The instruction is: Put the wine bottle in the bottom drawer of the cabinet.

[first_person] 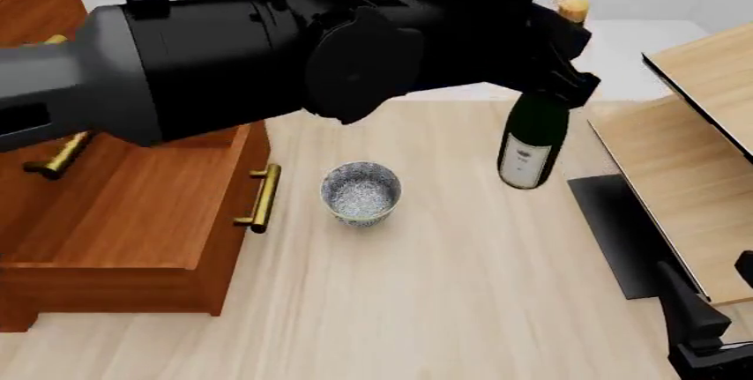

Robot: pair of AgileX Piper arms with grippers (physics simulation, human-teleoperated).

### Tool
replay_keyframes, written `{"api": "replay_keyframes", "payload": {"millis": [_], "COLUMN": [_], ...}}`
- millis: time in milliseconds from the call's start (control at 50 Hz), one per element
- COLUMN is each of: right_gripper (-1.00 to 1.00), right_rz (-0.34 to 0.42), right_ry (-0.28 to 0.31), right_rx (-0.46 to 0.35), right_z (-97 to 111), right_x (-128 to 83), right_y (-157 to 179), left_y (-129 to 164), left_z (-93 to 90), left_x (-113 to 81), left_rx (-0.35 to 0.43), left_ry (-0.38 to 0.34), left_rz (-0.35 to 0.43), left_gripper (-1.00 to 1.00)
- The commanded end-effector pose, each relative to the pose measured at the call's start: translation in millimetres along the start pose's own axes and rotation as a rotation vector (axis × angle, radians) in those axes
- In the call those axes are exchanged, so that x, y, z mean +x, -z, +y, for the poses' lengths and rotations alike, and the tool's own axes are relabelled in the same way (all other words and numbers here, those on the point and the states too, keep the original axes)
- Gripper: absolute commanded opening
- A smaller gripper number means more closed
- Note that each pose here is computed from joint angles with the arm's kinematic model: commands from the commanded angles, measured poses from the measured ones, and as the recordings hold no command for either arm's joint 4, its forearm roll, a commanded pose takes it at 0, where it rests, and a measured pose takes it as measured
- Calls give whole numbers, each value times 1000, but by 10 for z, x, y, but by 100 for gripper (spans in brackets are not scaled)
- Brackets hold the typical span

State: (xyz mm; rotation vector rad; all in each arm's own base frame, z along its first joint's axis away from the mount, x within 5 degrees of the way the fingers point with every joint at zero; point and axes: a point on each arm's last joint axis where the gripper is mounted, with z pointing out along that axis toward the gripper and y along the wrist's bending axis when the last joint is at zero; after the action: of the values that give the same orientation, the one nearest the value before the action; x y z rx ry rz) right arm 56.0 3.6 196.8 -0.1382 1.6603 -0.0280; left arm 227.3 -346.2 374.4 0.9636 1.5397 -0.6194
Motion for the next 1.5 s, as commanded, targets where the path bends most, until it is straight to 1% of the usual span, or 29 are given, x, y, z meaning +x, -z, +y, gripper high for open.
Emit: {"api": "replay_keyframes", "payload": {"millis": [20,320,360,480,500,560,600,620,640,660,680,720,740,780,880,900,980,1080,1120,1140,1260,1280,1300,1340,1380,1400,1420,1480,1500], "right_gripper": [100,100,100,100,100,100,100,100,100,100,100,100,100,100,100,100,100,100,100,100,100,100,100,100,100,100,100,100,100], "right_rz": [-10,-10,-11,-13,-12,-10,-8,-8,-7,-7,-7,-8,-8,-8,-11,-13,-13,-17,-16,-14,-17,-17,-17,-16,-20,-21,-20,-21,-21], "right_ry": [2,1,1,3,2,5,7,8,10,10,12,13,15,14,15,14,14,12,13,12,13,11,11,13,12,10,11,10,9], "right_rx": [-5,-23,-23,-27,-28,-30,-33,-37,-40,-41,-45,-49,-49,-50,-51,-51,-50,-53,-54,-57,-62,-63,-63,-66,-68,-67,-69,-70,-69], "right_z": [2,13,13,15,16,17,19,21,22,23,25,27,28,28,29,28,28,30,30,32,35,35,35,37,38,37,39,39,38], "right_x": [-8,-8,-8,-10,-9,-7,-5,-5,-4,-4,-4,-6,-5,-6,-8,-9,-10,-14,-13,-11,-15,-16,-15,-15,-20,-20,-20,-20,-20], "right_y": [0,0,0,0,0,0,0,0,0,0,0,-1,-1,-1,-1,-1,-1,-2,-2,-3,-5,-5,-4,-6,-8,-6,-6,-6,-6], "left_y": [514,1131,1215,1448,1547,1611,1697,1755,1773,1815,1863,1951,1994,2075,2264,2333,2520,2688,2729,2779,2898,2878,2916,2947,2972,3011,3035,3076,3082], "left_z": [232,590,641,687,660,699,747,778,785,793,807,847,873,862,893,933,984,1003,980,990,995,1025,988,990,1041,1002,1015,1004,998], "left_x": [-435,-686,-734,-828,-858,-884,-896,-917,-922,-924,-947,-961,-978,-1009,-1002,-984,-970,-939,-910,-899,-847,-818,-826,-825,-802,-810,-817,-783,-777], "left_rx": [-61,-177,-195,-223,-225,-239,-265,-279,-283,-292,-299,-323,-335,-338,-375,-403,-458,-502,-503,-520,-555,-562,-556,-564,-593,-588,-599,-608,-606], "left_ry": [-36,-31,-20,-31,-51,-35,-44,-30,-31,-52,-35,-49,-23,-28,-26,-28,-18,-19,-13,-4,0,-3,-2,6,25,3,28,15,25], "left_rz": [-86,-131,-139,-159,-186,-182,-194,-198,-194,-194,-199,-194,-202,-203,-192,-186,-178,-157,-149,-149,-116,-80,-91,-82,-48,-52,-49,-24,-16], "left_gripper": [-100,-100,-100,-100,-100,-100,-100,-100,-100,-100,-100,-100,-100,-100,-100,-100,-100,-100,-100,-100,-100,-100,-100,-100,-100,-100,-100,-100,-100]}}
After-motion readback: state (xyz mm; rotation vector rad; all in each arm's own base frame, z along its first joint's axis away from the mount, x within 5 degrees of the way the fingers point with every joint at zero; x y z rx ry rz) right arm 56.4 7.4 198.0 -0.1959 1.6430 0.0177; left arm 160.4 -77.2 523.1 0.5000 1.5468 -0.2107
